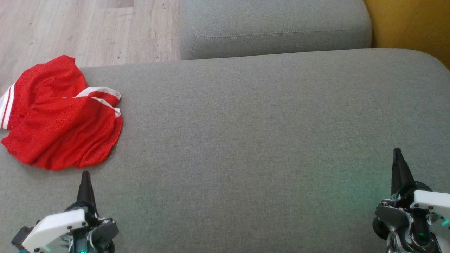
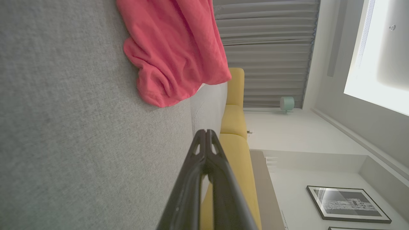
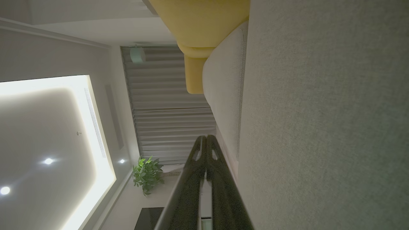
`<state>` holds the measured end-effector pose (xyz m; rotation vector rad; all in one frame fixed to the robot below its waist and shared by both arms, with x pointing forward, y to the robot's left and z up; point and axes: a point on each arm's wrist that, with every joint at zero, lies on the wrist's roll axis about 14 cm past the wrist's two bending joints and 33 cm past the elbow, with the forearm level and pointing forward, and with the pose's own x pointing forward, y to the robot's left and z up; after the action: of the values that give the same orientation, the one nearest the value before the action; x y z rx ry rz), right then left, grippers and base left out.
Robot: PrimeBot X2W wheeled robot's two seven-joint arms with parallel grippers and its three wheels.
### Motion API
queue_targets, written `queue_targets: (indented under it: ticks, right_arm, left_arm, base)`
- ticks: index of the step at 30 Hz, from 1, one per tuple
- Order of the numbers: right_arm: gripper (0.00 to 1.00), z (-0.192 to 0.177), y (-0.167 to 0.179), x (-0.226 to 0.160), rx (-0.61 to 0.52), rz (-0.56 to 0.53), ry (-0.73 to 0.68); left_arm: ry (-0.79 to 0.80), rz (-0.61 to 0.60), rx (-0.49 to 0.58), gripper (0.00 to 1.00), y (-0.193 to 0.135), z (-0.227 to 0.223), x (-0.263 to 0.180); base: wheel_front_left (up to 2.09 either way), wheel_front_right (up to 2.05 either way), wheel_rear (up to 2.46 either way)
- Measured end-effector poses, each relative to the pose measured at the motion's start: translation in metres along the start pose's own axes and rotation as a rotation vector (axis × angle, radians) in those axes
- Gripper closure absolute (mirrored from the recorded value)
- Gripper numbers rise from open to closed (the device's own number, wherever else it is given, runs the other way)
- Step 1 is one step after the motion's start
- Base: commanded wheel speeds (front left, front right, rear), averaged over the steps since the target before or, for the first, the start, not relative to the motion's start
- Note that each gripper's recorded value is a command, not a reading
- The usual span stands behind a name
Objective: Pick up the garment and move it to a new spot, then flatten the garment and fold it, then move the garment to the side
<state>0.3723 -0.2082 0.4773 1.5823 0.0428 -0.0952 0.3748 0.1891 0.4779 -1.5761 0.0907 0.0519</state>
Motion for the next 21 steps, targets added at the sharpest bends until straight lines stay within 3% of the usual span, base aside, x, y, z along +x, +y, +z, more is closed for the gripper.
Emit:
queue_targets:
  ticks: [4,5,12,21]
  right_arm:
    - [1.0,0.0,0.0,0.0,0.0,0.0,0.0]
    - [0.0,0.0,0.0,0.0,0.0,-0.001,0.0]
    - [0.0,0.0,-0.052,-0.024,0.014,-0.155,-0.006]
    - [0.0,-0.005,-0.048,-0.022,-0.03,-0.145,0.0]
  left_arm:
    - [0.0,0.0,0.0,1.0,0.0,0.0,0.0]
    - [0.0,0.001,0.0,0.0,0.0,0.0,0.0]
    - [-0.002,0.153,-0.012,0.0,0.051,-0.002,-0.024]
    - [-0.002,0.128,0.023,0.0,0.043,-0.006,-0.022]
  base:
    - [0.0,0.0,0.0]
    - [0.0,0.0,0.0]
    - [0.0,0.0,0.0]
    - [0.0,0.0,0.0]
